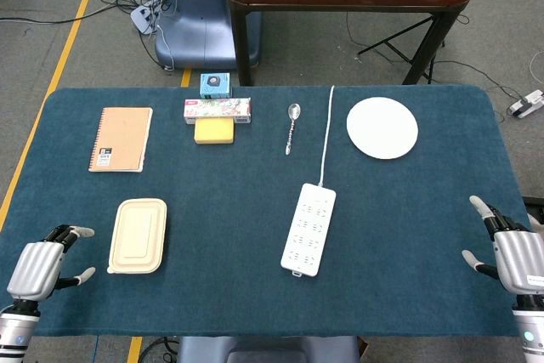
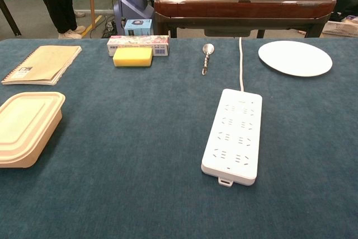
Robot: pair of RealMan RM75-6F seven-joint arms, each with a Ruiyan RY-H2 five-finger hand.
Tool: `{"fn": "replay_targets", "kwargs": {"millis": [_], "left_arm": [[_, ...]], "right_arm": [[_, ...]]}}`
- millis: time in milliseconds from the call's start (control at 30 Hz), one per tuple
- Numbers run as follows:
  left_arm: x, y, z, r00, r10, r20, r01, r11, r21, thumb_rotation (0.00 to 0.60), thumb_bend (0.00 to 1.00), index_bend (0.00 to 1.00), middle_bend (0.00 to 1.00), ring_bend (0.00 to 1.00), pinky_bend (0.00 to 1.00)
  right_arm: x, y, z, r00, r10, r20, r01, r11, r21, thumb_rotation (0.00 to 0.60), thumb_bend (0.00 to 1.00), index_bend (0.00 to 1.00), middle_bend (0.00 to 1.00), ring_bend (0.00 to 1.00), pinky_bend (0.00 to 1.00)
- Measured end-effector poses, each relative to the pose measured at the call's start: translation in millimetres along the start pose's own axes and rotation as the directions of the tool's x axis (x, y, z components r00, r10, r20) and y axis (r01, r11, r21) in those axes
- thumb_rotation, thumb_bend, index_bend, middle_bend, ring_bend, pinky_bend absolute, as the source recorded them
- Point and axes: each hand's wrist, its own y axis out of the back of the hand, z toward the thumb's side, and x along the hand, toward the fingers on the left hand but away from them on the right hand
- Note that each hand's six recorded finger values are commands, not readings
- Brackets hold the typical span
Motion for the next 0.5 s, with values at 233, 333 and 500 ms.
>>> {"fn": "replay_targets", "kwargs": {"millis": [233,333,500], "left_arm": [[-3,1,-4,1.0,0.001,-0.013,-0.001,1.0,0.002,0.6,0.13,0.39,0.36,0.26,0.55],[-4,2,-7,1.0,0.004,-0.024,-0.004,1.0,-0.001,0.6,0.13,0.39,0.36,0.26,0.55],[-5,4,-6,1.0,0.008,-0.02,-0.008,1.0,-0.007,0.6,0.13,0.39,0.36,0.26,0.55]], "right_arm": [[-10,-9,9,0.998,0.051,-0.024,-0.051,0.999,0.015,0.6,0.0,0.12,0.27,0.37,0.53],[-20,-12,18,0.997,0.057,-0.056,-0.056,0.998,0.019,0.6,0.01,0.12,0.33,0.43,0.59],[-44,-15,41,0.989,0.083,-0.124,-0.077,0.996,0.052,0.6,0.12,0.12,0.58,0.73,0.81]]}}
